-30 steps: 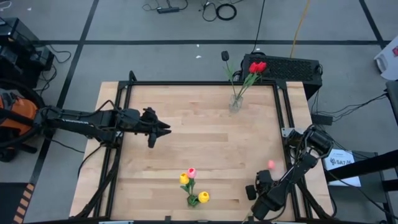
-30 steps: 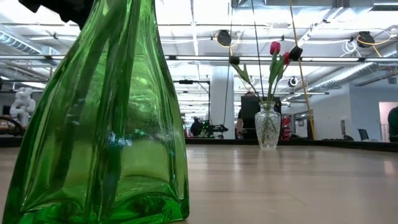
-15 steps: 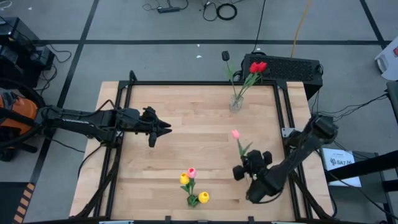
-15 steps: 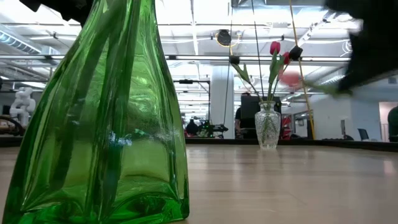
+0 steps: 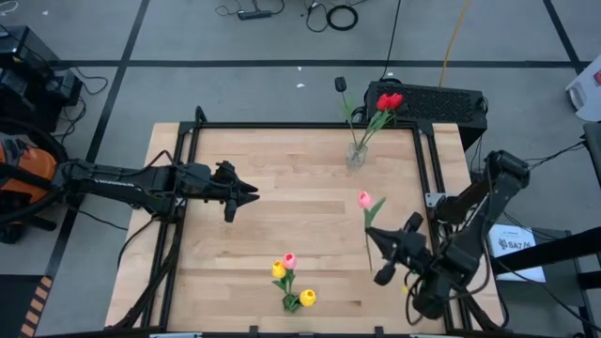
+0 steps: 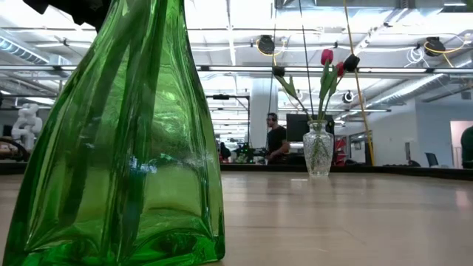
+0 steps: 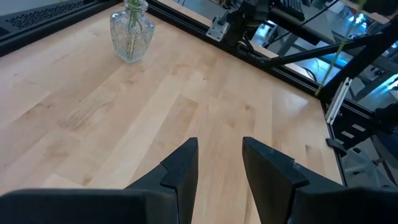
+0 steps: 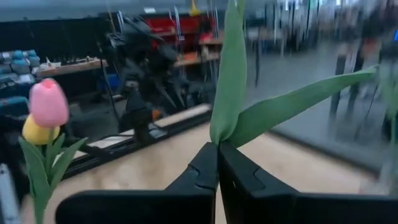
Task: Sort flowers into vase by color
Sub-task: Put the pink flower into the green vase
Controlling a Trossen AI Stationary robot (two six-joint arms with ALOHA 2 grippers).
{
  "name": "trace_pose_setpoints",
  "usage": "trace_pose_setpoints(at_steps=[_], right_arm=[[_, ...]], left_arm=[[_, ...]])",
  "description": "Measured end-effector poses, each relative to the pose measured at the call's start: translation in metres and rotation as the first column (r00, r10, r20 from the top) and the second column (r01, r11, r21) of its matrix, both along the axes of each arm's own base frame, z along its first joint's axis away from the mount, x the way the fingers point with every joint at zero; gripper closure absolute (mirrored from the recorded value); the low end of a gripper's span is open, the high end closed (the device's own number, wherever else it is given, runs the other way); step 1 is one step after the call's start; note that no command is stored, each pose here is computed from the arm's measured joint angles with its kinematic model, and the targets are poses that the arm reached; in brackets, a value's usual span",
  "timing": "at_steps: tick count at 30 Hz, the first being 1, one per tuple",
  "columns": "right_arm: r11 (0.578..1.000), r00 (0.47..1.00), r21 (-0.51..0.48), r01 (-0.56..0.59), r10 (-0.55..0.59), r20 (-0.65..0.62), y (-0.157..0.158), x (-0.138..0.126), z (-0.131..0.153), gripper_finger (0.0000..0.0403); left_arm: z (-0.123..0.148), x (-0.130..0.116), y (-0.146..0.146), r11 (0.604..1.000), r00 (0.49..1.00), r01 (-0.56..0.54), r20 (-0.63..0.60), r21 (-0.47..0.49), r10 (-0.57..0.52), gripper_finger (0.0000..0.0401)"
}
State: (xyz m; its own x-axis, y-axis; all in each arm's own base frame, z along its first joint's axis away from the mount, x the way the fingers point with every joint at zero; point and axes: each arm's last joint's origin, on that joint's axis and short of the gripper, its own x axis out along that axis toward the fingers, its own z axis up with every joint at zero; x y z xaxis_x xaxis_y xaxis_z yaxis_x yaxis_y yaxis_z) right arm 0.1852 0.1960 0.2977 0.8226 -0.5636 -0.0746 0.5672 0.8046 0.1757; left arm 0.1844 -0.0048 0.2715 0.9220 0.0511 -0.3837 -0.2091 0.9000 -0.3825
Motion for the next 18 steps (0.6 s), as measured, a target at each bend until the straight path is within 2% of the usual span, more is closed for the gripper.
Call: trace_pose_setpoints(at_steps=[2, 7, 13, 18], right_arm=[[0.998, 1.000, -0.063, 0.003, -0.004, -0.011, 0.006, 0.003, 0.003, 0.0403], [0.993, 0.998, -0.105, 0.054, -0.058, -0.033, 0.009, 0.025, -0.009, 0.0402], [0.994, 0.996, -0.065, 0.090, -0.091, -0.011, 0.015, 0.045, -0.029, 0.0402], [0.997, 0.997, 0.005, 0.071, -0.071, 0.012, 0.021, 0.053, -0.029, 0.0402]], left_arm=[[0.000, 0.000, 0.000, 1.000, 1.000, 0.001, -0.001, 0.003, -0.001, 0.0269], [0.000, 0.000, 0.000, 1.000, 1.000, 0.003, 0.000, 0.007, -0.003, 0.0269], [0.000, 0.000, 0.000, 1.000, 1.000, 0.002, 0.001, 0.005, -0.002, 0.0269], [0.000, 0.000, 0.000, 1.000, 1.000, 0.003, 0.001, 0.005, -0.003, 0.0269]])
